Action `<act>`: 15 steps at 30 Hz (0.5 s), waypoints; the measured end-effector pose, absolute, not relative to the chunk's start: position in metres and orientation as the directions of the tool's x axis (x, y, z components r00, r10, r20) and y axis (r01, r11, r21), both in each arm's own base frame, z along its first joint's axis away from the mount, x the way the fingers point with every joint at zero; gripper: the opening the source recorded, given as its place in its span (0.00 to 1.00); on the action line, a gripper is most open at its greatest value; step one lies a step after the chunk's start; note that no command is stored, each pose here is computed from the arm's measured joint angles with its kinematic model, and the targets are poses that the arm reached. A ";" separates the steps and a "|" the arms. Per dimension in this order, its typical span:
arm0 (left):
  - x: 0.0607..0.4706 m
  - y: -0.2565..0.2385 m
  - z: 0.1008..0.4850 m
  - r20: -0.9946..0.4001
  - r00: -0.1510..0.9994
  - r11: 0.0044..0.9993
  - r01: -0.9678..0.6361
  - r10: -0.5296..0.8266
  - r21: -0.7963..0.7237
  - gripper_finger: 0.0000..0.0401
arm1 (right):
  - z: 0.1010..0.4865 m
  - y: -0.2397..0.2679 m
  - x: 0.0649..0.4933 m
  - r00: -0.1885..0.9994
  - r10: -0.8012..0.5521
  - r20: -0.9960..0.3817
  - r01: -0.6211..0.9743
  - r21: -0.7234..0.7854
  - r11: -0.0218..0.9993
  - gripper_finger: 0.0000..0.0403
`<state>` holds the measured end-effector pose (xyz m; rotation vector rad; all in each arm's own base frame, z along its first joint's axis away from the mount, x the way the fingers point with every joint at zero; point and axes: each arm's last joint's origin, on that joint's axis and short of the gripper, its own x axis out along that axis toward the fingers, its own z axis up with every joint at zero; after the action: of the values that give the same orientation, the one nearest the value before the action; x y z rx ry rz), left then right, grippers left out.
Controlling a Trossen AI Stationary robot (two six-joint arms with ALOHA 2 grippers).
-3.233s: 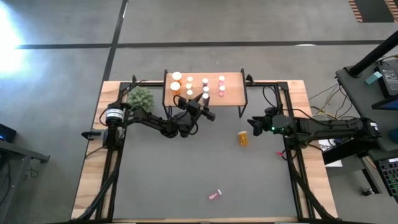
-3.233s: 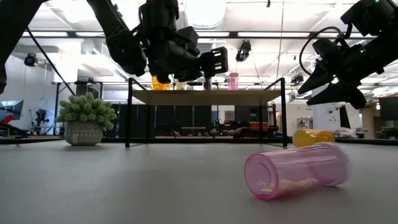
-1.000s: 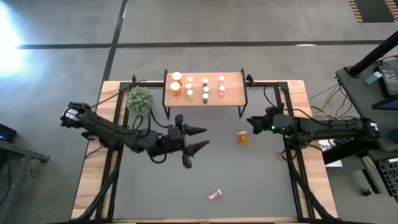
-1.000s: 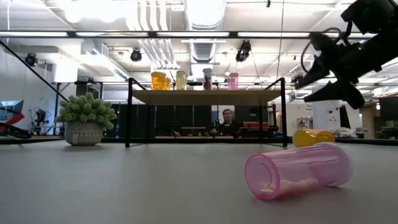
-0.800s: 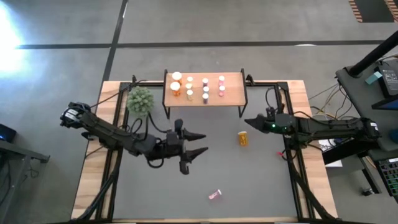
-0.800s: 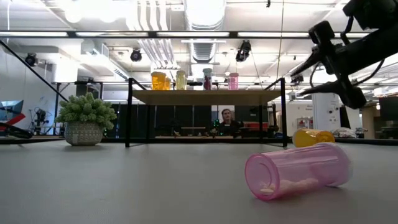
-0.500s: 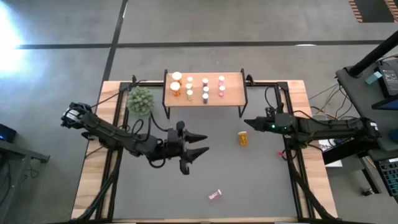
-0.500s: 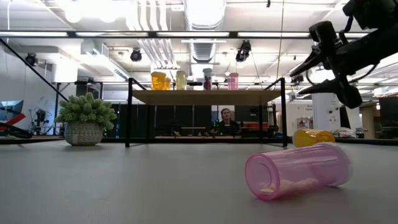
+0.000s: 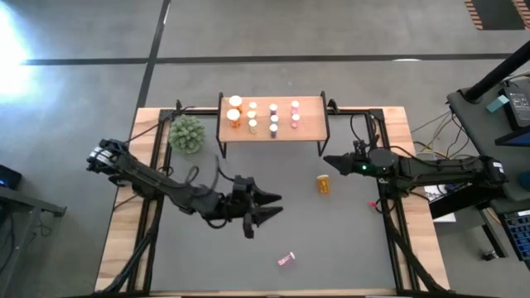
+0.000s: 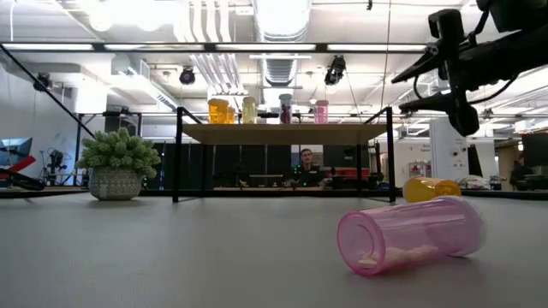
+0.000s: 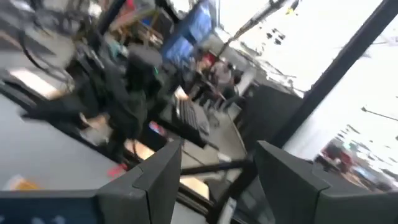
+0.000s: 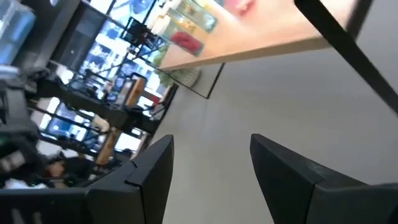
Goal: Pick and place medicine bottles onto shelf by color
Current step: Put the pink pill bottle on the shelf aligned with the other pink pill bottles
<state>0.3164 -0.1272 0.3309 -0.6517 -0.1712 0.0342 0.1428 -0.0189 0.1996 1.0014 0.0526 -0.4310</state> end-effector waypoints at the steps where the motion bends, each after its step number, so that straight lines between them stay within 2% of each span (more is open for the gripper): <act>1: 0.322 -0.131 0.328 0.142 0.987 0.784 0.032 0.071 -0.620 0.47 | 0.199 -0.019 0.143 0.914 -0.326 -0.241 0.373 0.814 0.446 0.50; 5: 0.342 -0.148 0.316 0.116 0.993 0.778 0.052 0.028 -0.627 0.47 | 0.197 -0.018 0.143 0.917 -0.302 -0.260 0.370 0.835 0.406 0.50; 9: 0.359 -0.165 0.302 0.084 0.994 0.783 0.106 -0.069 -0.613 0.47 | 0.197 -0.016 0.144 0.940 -0.219 -0.262 0.331 0.857 0.395 0.50; 12: 0.370 -0.175 0.294 0.072 0.987 0.738 0.157 -0.146 -0.657 0.47 | 0.198 -0.012 0.145 0.956 -0.147 -0.255 0.293 0.877 0.382 0.50; 15: 0.382 -0.184 0.283 0.052 0.977 0.674 0.180 -0.205 -0.717 0.47 | 0.201 -0.007 0.146 0.974 -0.039 -0.222 0.216 0.874 0.436 0.50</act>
<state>0.3816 -0.1838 0.2832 -0.8027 0.0335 -0.2163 0.1459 -0.0070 0.2015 1.1099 0.1782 -0.1598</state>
